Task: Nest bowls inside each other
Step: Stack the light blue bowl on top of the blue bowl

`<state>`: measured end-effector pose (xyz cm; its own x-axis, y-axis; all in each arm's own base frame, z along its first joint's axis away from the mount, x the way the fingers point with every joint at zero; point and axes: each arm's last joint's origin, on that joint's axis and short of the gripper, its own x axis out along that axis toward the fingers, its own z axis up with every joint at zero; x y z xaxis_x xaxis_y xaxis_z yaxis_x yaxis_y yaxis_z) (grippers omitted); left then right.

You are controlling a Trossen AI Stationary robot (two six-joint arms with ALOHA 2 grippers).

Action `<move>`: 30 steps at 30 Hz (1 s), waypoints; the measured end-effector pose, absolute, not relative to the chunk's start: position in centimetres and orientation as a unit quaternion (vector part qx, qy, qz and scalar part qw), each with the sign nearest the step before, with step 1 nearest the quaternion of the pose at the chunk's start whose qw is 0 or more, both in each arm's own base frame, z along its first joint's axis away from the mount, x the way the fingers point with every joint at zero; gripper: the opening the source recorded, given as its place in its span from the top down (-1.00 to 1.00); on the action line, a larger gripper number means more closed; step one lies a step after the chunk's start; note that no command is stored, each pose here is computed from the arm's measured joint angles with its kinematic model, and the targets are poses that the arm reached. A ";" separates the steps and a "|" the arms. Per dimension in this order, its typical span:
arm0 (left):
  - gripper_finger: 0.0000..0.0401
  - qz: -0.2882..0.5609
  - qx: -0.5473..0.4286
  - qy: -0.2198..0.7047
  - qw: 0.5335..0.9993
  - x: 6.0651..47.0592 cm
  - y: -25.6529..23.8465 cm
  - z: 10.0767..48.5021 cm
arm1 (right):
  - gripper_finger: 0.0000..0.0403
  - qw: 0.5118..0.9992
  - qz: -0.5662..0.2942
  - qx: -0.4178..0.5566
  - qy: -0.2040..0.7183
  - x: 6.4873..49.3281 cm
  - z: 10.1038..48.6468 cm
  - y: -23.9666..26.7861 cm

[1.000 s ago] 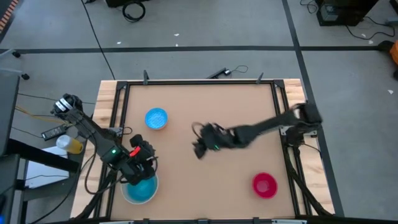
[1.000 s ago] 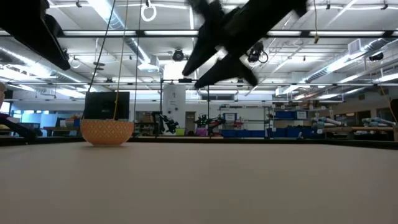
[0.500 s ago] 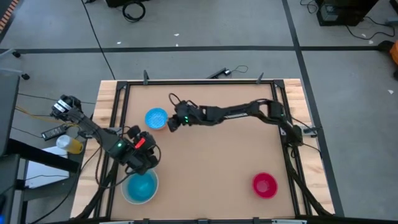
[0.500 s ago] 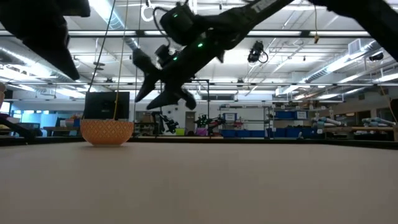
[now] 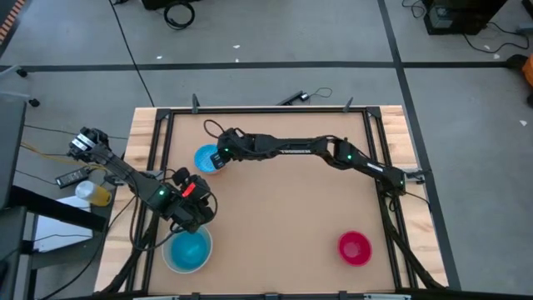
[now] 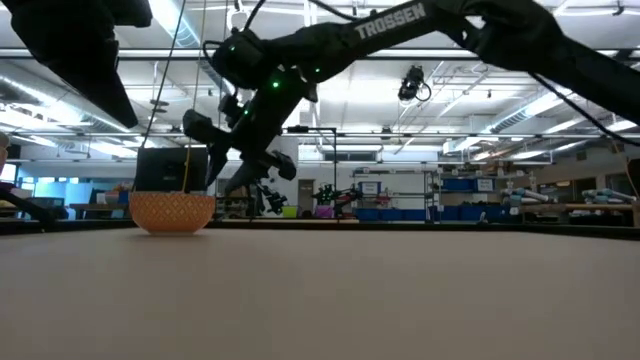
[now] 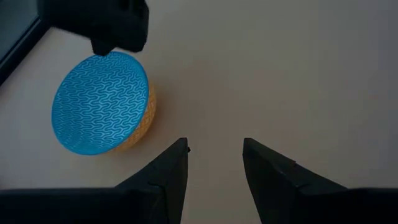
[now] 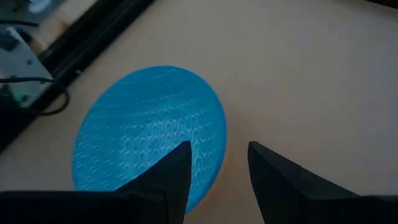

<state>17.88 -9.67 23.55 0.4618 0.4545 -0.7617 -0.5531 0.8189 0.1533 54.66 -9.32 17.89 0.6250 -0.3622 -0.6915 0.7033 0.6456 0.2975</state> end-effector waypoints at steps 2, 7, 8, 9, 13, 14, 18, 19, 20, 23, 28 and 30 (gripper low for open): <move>0.21 0.295 -0.058 0.426 0.853 17.9 -9.7 23.6 | 0.19 0.852 -0.308 0.287 0.310 55.0 17.0 -9.6; 0.21 0.295 -0.058 0.426 0.853 17.9 -9.7 23.6 | 0.22 0.849 -0.293 0.294 0.326 55.5 15.2 -9.6; 0.21 0.295 -0.058 0.426 0.853 17.9 -9.7 23.6 | 0.24 0.849 -0.292 0.292 0.328 55.4 15.2 -9.5; 0.21 0.295 -0.058 0.426 0.853 17.9 -9.7 23.6 | 0.27 0.849 -0.292 0.291 0.331 55.4 15.2 -9.5; 0.21 0.295 -0.058 0.426 0.853 17.9 -9.7 23.6 | 0.49 0.853 -0.290 0.274 0.337 55.4 15.3 -9.5; 0.21 0.295 -0.058 0.426 0.853 17.9 -9.7 23.6 | 0.57 0.855 -0.287 0.267 0.339 55.4 15.3 -9.5; 0.21 0.297 -0.060 0.426 0.853 17.9 -9.7 23.5 | 0.90 0.866 -0.274 0.238 0.344 55.4 15.6 -9.1; 0.21 0.297 -0.061 0.427 0.852 17.9 -9.7 23.5 | 0.91 0.868 -0.275 0.229 0.345 55.4 15.6 -8.9; 0.21 0.295 -0.063 0.431 0.851 17.8 -9.7 23.5 | 0.91 0.870 -0.276 0.220 0.345 55.5 15.7 -8.6; 0.21 0.288 -0.075 0.448 0.843 17.6 -9.6 23.6 | 0.90 0.876 -0.276 0.174 0.356 55.3 16.5 -7.2; 0.21 0.294 -0.108 0.458 0.832 16.5 -9.4 24.1 | 0.91 0.879 -0.294 0.077 0.367 54.4 19.6 -3.3; 0.21 0.294 -0.122 0.454 0.832 16.1 -9.4 24.4 | 0.91 0.880 -0.298 0.053 0.367 54.0 20.7 -1.3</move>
